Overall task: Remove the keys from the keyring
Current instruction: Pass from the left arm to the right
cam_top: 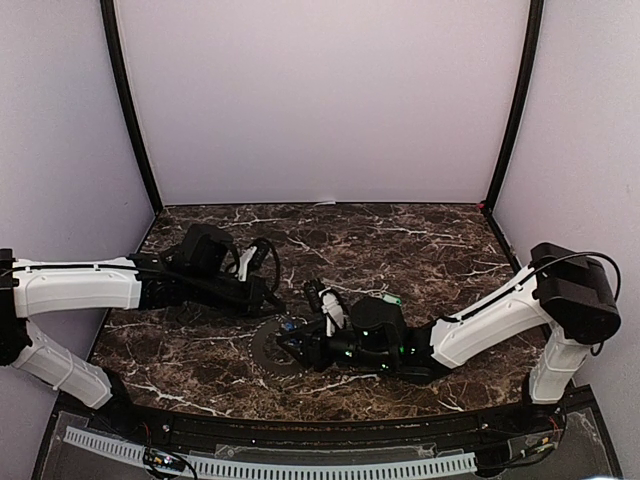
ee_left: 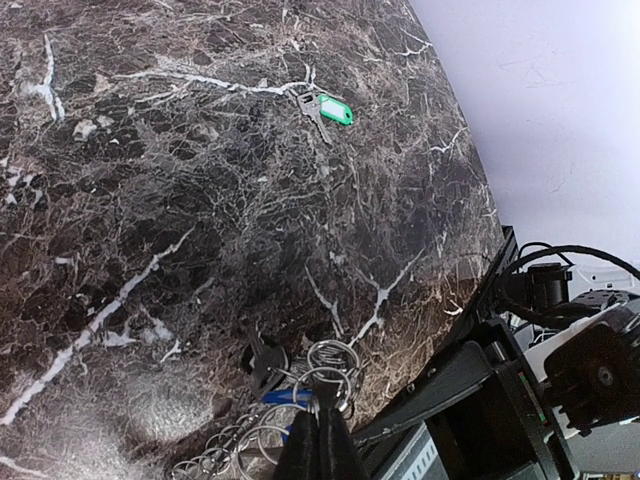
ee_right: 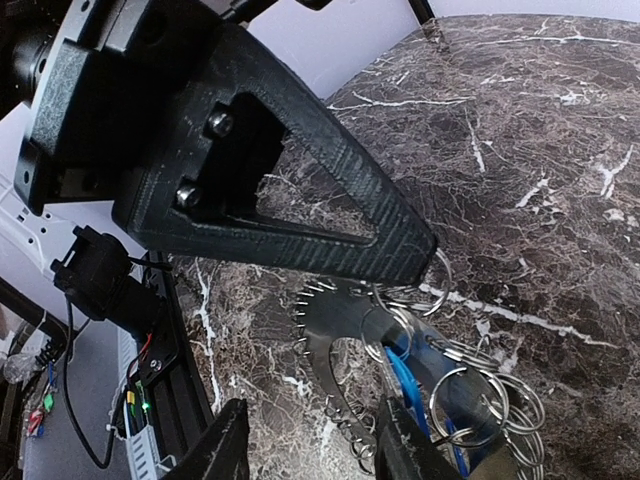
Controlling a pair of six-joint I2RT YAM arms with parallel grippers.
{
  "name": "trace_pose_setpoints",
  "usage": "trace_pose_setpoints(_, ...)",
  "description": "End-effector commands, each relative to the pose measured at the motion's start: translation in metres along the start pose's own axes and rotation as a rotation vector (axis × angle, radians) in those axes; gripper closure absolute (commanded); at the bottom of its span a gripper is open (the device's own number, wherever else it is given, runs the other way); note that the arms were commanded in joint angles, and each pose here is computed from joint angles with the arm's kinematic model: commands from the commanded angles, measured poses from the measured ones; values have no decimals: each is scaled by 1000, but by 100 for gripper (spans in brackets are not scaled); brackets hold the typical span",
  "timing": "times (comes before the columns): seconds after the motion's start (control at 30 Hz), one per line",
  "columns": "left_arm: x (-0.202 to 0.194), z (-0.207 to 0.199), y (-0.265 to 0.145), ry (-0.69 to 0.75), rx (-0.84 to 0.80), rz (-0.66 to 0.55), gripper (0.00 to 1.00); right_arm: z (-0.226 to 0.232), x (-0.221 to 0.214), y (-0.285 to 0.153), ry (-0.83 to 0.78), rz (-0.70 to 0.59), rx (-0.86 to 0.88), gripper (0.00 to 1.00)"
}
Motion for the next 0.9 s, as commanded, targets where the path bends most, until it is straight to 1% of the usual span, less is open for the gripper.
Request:
trace_pose_setpoints(0.0, 8, -15, -12, -6, -51, -11, 100, -2, 5, 2, 12, -22, -17, 57)
trace_pose_setpoints(0.2, 7, -14, -13, -5, -45, -14, 100, -4, 6, -1, 6, -43, -40, 56)
trace_pose_setpoints(0.4, 8, -15, -15, -2, -46, -20, 100, -8, 4, 1, -16, -43, -90, 54)
trace_pose_setpoints(0.73, 10, -15, -17, 2, -44, -31, 100, -8, 3, 0, -33, -45, -116, 53)
trace_pose_setpoints(0.87, 13, -20, -22, 7, -62, -51, 100, -6, 3, 9, -54, -30, -112, 53)
Point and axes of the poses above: each gripper's point midway between its finger pads, its own y axis out along the fingers, its own z axis along the line the jaws close on, x = y × z, the point moved 6 cm from there along -y, back along the fingers, and after that the axes turned 3 degrees about -y, right-handed, at the moved point
